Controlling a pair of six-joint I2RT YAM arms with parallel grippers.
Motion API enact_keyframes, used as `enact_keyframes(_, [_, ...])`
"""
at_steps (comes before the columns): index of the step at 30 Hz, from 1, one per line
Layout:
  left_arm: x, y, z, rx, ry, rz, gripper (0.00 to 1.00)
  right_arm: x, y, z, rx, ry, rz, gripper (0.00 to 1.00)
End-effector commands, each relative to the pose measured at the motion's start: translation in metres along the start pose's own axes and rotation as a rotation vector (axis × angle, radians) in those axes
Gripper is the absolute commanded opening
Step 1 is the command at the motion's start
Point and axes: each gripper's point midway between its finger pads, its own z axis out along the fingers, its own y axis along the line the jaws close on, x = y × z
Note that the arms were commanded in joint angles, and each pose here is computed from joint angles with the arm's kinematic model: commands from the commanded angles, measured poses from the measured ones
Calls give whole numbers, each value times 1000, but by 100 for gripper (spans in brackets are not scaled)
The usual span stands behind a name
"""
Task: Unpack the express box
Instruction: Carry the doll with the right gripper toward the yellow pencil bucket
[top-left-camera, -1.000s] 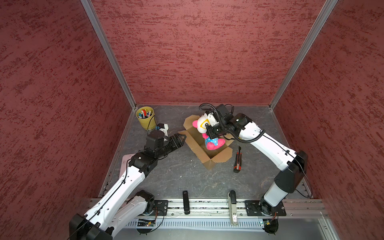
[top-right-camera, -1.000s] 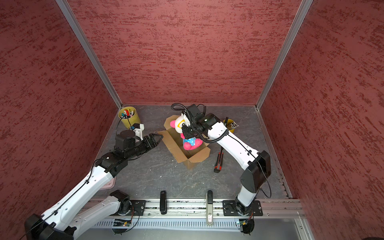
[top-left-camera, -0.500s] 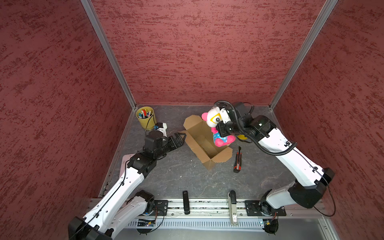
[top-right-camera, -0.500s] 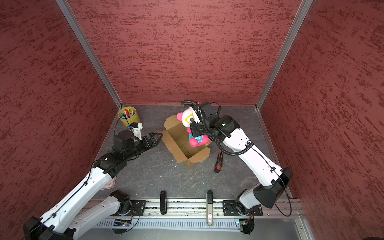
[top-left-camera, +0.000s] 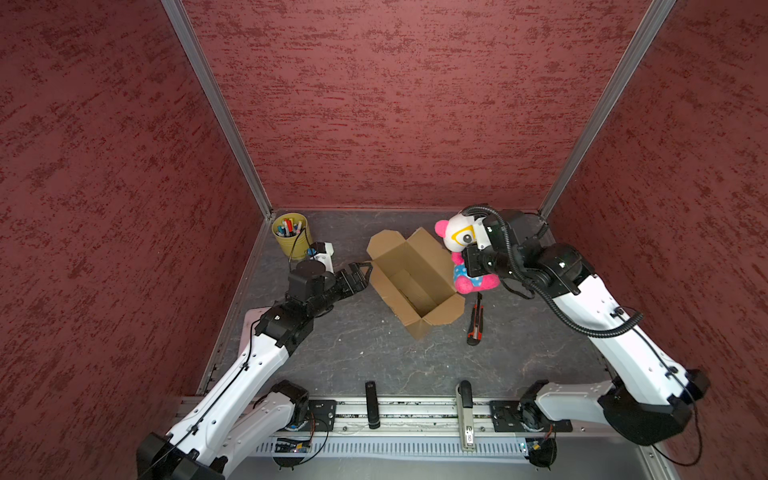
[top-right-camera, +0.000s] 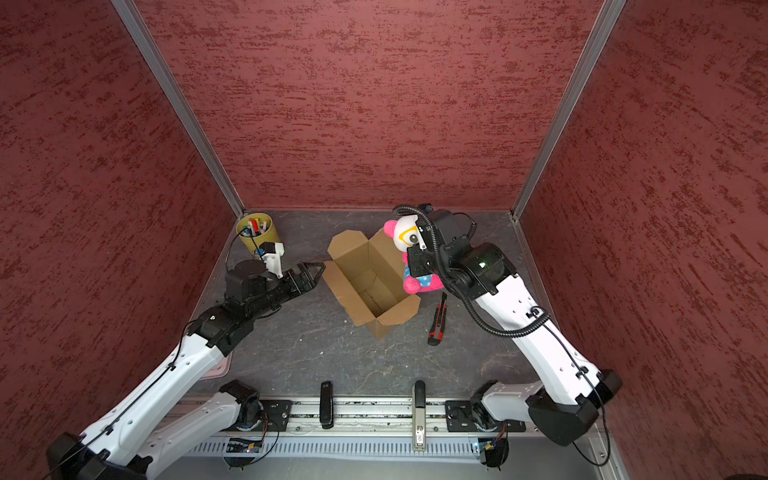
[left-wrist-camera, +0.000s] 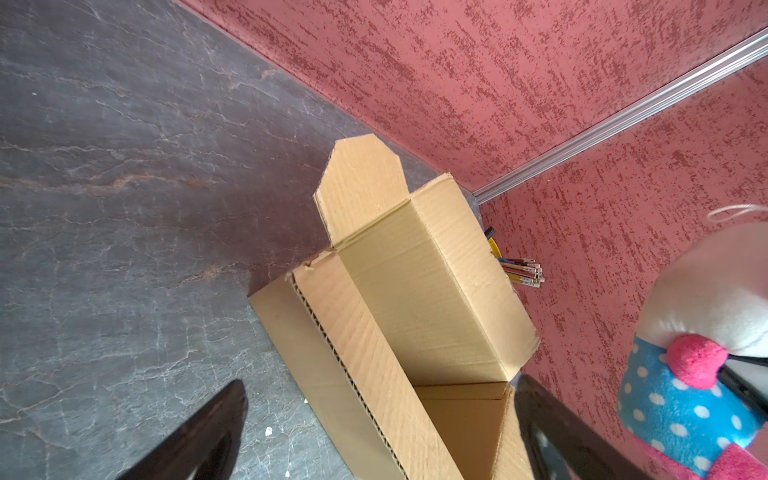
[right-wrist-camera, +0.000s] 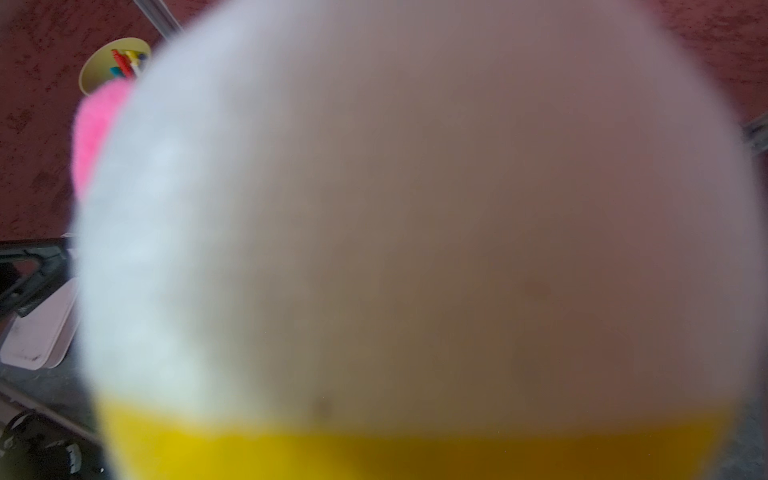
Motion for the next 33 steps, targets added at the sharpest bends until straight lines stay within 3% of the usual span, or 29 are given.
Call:
enact_keyframes(1, [-6, 1, 3, -1, -32, 21, 100, 1, -28, -12, 84, -41, 66, 18])
enact_keyframes(18, [-12, 1, 7, -16, -57, 27, 100, 44, -113, 0, 239, -15, 236, 18])
enact_keyframes(33, [-8, 8, 13, -54, -52, 26, 100, 81, -177, 35, 271, 30, 396, 18])
